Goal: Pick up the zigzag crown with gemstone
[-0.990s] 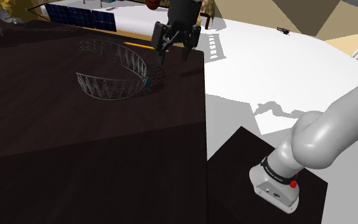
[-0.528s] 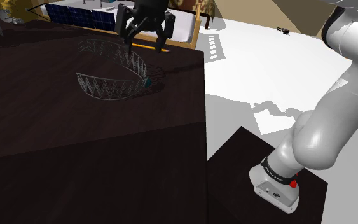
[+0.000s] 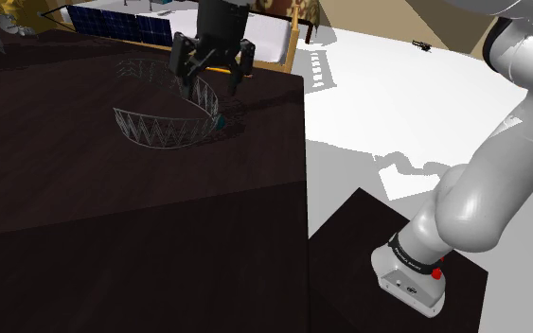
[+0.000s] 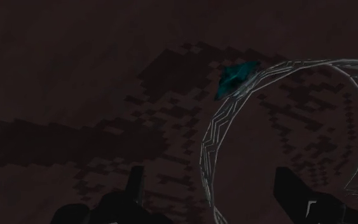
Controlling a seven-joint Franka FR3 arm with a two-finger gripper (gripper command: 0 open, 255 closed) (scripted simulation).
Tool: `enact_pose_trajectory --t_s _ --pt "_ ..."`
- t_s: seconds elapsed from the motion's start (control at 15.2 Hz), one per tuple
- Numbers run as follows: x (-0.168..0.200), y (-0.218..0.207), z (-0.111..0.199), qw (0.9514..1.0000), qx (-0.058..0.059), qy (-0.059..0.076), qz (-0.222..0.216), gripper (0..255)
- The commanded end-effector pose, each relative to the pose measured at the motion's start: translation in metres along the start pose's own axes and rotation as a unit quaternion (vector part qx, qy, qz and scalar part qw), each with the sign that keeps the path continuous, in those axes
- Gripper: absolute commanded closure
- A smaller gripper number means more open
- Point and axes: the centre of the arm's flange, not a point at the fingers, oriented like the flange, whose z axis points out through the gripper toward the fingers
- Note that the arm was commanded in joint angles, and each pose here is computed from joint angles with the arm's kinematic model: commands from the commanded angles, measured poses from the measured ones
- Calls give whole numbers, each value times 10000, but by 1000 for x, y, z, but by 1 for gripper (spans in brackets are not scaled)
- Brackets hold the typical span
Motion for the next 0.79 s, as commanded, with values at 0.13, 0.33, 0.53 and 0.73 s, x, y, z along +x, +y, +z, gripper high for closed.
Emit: enact_pose_trajectory --t_s 0.13,0.33,0.53,0.73 --pt "0 1 2 10000 2 2 0 255" --pt "0 1 2 10000 2 2 0 255" --pt "0 1 2 10000 2 2 0 255" --pt "1 0 -3 10000 1 2 0 255"
